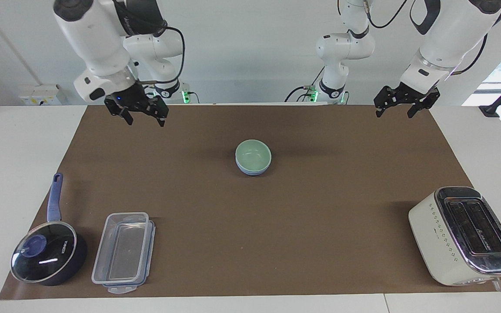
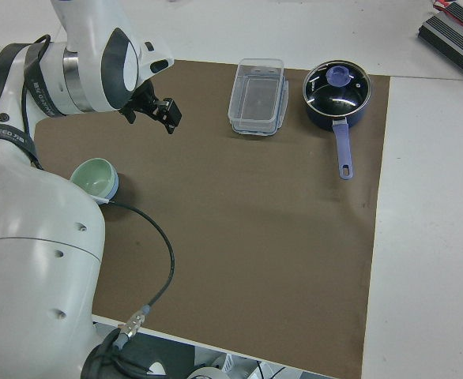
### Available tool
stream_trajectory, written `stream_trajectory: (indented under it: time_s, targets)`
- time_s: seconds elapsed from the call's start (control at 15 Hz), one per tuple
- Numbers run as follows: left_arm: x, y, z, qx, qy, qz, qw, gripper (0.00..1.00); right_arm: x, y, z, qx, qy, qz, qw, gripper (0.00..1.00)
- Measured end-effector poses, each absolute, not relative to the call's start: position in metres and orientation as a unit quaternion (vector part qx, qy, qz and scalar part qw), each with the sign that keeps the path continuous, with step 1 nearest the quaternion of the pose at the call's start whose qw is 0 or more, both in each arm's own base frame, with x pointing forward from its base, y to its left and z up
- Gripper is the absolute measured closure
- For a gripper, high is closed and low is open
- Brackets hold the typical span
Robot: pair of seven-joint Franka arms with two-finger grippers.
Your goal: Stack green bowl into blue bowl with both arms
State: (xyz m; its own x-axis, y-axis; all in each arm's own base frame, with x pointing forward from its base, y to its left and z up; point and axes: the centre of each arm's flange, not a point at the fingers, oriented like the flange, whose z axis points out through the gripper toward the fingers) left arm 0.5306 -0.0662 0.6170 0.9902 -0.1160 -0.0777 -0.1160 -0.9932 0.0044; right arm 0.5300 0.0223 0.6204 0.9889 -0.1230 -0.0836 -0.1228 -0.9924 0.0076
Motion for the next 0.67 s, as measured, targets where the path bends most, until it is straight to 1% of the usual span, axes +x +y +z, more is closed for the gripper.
stream_trajectory:
  time_s: [0.4,0.67]
  targets:
    - [0.531,-0.066,0.617,-0.998,0.058,0.039,0.0,0.0,0.544,0.002,0.596,0.996,-0.072,-0.056,0.004,0.0]
    - [0.531,-0.066,0.617,-0.998,0.058,0.039,0.0,0.0,0.546,-0.014,0.594,0.997,-0.052,-0.057,0.003,0.0]
